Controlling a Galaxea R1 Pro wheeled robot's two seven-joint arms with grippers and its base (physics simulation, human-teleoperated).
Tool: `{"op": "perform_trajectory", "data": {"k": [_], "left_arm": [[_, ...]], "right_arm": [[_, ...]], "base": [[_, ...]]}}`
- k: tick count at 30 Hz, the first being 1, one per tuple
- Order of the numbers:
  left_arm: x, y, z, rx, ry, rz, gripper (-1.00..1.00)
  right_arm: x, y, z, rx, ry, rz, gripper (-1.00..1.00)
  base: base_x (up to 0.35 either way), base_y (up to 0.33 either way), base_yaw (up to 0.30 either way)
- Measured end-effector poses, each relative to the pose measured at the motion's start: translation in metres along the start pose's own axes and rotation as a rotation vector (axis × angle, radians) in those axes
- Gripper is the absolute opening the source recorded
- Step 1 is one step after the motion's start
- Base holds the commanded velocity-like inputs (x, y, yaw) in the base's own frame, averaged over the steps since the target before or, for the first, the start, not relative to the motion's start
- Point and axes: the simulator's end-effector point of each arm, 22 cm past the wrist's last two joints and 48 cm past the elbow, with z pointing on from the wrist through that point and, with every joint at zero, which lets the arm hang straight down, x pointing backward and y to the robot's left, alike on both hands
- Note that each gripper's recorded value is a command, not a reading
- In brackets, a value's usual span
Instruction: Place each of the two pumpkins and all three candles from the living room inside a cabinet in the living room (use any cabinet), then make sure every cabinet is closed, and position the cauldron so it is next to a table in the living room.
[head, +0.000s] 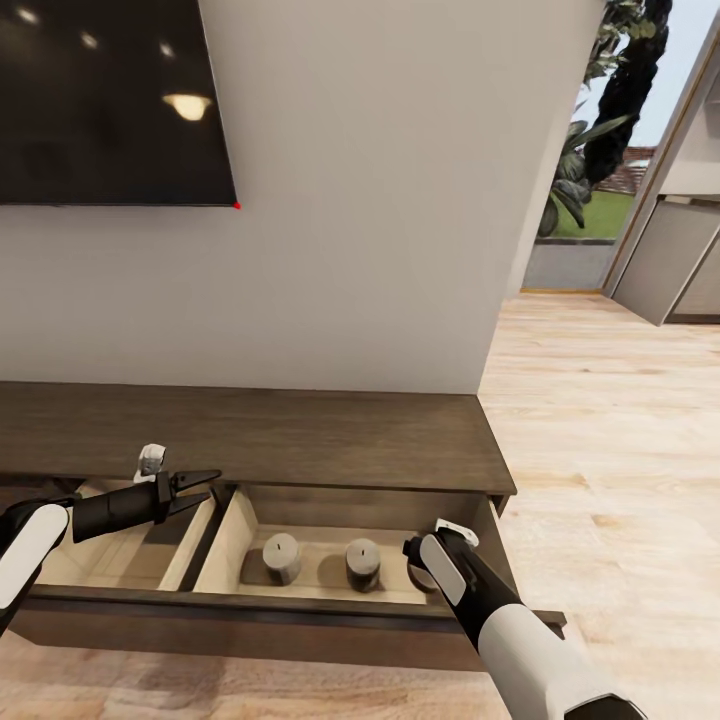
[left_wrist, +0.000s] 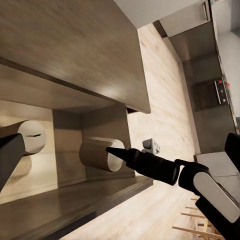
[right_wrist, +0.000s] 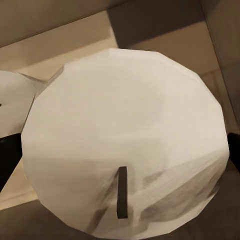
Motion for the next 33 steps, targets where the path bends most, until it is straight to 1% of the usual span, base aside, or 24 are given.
{"op": "perform_trajectory", "data": {"k": [3,9,13,17,20,23,25,30,33], "left_arm": [[-0.001,-0.001,0.000,0.005,-0.002,-0.002,1.00],[-0.009,-0.013,-0.003,0.009,-0.004,-0.004,1.00],[-0.009,-0.013,-0.003,0.009,-0.004,-0.004,1.00],[-0.009,-0.013,-0.003,0.009,-0.005,-0.005,1.00],[-0.009,-0.013,-0.003,0.009,-0.005,-0.005,1.00],[-0.009,-0.013,-0.003,0.010,-0.005,-0.005,1.00],[-0.009,-0.013,-0.003,0.010,-0.005,-0.005,1.00],[-0.009,-0.013,-0.003,0.010,-0.005,-0.005,1.00],[-0.013,-0.019,-0.004,0.011,-0.005,-0.005,1.00]], "right_arm": [[0.000,0.000,0.000,0.001,0.001,0.000,1.00],[-0.010,-0.001,-0.010,0.004,-0.006,0.002,1.00],[-0.016,-0.003,-0.010,0.005,-0.030,0.014,1.00],[-0.023,0.012,-0.010,-0.071,-0.064,0.030,1.00],[-0.030,0.017,-0.011,-0.096,-0.095,0.038,1.00],[-0.034,0.024,-0.012,-0.096,-0.147,-0.032,1.00],[-0.035,0.026,-0.013,-0.091,-0.170,-0.065,1.00],[-0.034,0.027,-0.012,-0.090,-0.174,-0.077,1.00],[-0.038,0.027,-0.018,-0.090,-0.173,-0.076,1.00]], "base": [[0.000,0.000,0.000],[0.000,0.000,0.000],[0.000,0.000,0.000],[0.000,0.000,0.000],[0.000,0.000,0.000],[0.000,0.000,0.000],[0.000,0.000,0.000],[0.000,0.000,0.000],[0.000,0.000,0.000]]}}
